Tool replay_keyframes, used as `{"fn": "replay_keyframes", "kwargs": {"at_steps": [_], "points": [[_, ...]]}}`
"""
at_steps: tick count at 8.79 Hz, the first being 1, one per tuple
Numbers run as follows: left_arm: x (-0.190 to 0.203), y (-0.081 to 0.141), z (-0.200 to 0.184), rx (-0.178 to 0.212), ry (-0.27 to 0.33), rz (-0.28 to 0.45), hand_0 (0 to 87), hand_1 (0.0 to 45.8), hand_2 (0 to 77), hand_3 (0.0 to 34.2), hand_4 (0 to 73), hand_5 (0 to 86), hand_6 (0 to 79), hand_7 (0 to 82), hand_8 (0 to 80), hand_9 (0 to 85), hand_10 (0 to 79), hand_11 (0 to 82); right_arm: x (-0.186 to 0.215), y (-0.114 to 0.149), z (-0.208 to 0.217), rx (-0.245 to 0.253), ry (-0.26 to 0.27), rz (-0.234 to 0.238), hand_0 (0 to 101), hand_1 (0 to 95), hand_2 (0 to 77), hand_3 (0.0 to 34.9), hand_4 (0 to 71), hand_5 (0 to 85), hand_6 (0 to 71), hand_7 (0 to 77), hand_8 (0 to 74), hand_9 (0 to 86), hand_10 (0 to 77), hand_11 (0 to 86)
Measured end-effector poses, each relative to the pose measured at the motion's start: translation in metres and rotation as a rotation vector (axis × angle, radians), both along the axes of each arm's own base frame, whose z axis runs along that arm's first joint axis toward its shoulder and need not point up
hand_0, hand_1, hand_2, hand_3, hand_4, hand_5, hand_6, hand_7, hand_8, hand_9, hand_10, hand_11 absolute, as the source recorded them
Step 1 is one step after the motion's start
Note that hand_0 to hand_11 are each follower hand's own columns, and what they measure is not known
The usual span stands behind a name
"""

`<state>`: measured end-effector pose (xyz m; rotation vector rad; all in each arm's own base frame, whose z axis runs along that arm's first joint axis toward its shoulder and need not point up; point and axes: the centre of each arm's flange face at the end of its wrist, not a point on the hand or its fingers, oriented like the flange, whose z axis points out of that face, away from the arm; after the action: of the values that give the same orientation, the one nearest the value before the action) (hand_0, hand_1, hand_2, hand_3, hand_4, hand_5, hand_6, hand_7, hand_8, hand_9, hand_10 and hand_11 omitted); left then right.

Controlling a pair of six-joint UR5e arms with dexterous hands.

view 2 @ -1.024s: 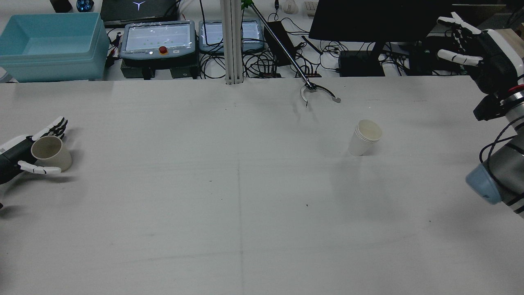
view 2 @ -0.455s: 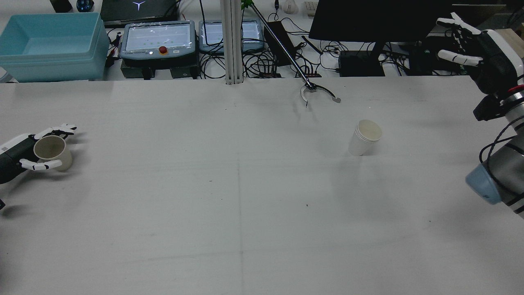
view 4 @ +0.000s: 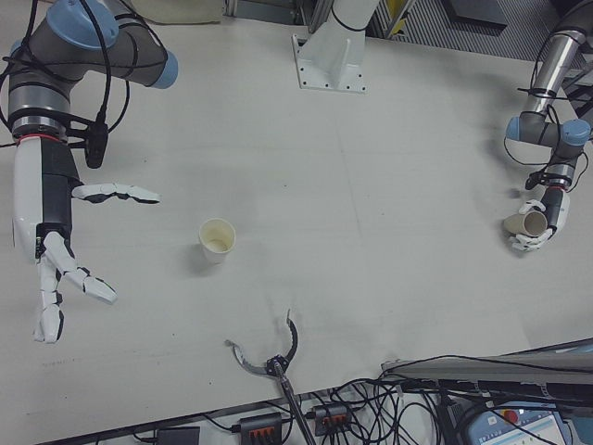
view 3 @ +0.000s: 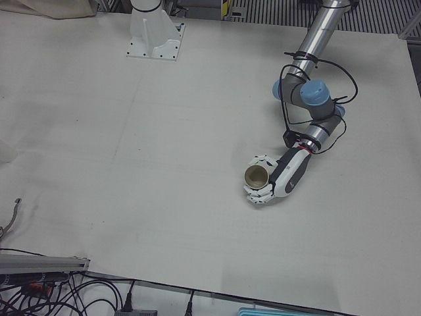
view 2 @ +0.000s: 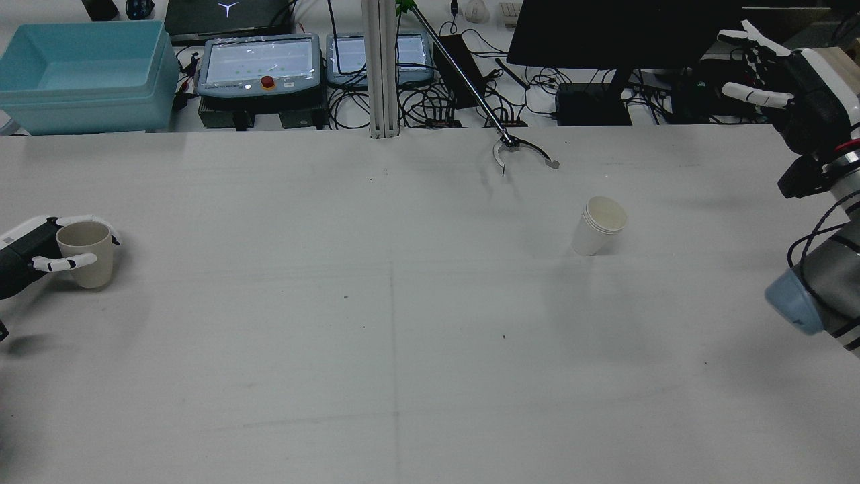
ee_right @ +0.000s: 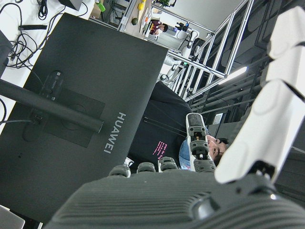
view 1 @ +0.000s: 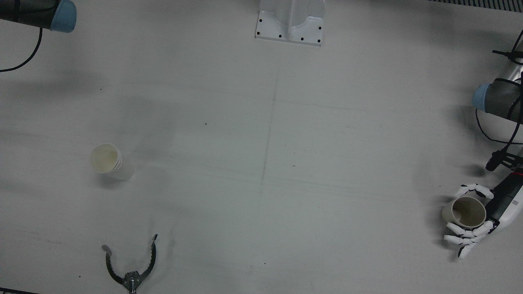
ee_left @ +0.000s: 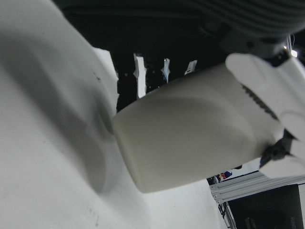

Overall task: Pour water
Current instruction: 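Lift the paper cup with the left hand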

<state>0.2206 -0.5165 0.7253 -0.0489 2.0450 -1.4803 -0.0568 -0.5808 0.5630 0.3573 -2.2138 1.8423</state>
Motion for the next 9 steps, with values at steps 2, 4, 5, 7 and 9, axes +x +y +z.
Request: {"fn": "replay_keyframes", "kwargs": {"at_steps": [2,4,5,7,9], "points": [[-0.004,0.0,-0.003,-0.016,0.011,-0.005,26.1,6.0,43.1,0.0,36.5,42.0,23.5,62.2,21.3,36.0,35.5,50.2,0.0,0.0,0.0,0.001,-0.001,0.001,45,12.5,14.7,2.5,4.4,16.4,0.5,6.5,0.5,0.5,0.5,0.5],[-0.018,-0.002,-0.017,-0.008,0.049,-0.034,30.1,6.0,43.1,0.0,37.1,42.0,22.9,61.6,21.3,36.0,35.5,49.1,-0.001,-0.002,-0.004,0.007,-0.006,0.0,45,13.1,14.7,2.0,6.5,16.4,0.5,8.2,0.5,0.5,0.5,0.5],[-0.027,-0.002,-0.026,-0.015,0.097,-0.069,30.1,6.0,43.1,0.0,37.1,42.0,22.9,61.6,21.3,36.0,35.5,49.1,-0.002,-0.002,-0.005,0.009,-0.007,-0.001,45,13.1,14.7,2.0,6.5,16.4,0.5,8.2,0.5,0.5,0.5,0.5],[-0.042,0.0,-0.067,0.0,0.192,-0.15,32.2,6.0,43.6,0.0,37.1,42.5,22.4,61.1,21.3,36.0,31.6,45.3,-0.016,-0.005,-0.008,0.013,-0.021,0.027,46,14.2,17.5,2.4,1.6,16.4,0.5,5.5,0.5,0.5,0.0,0.5],[-0.049,0.004,-0.097,0.017,0.222,-0.184,35.5,6.0,43.6,0.0,37.6,42.5,20.2,57.8,19.6,34.9,29.5,43.1,-0.076,0.005,-0.011,0.021,-0.073,0.07,46,12.5,16.9,3.0,0.5,13.1,0.5,3.3,0.5,0.5,0.5,0.5]]}}
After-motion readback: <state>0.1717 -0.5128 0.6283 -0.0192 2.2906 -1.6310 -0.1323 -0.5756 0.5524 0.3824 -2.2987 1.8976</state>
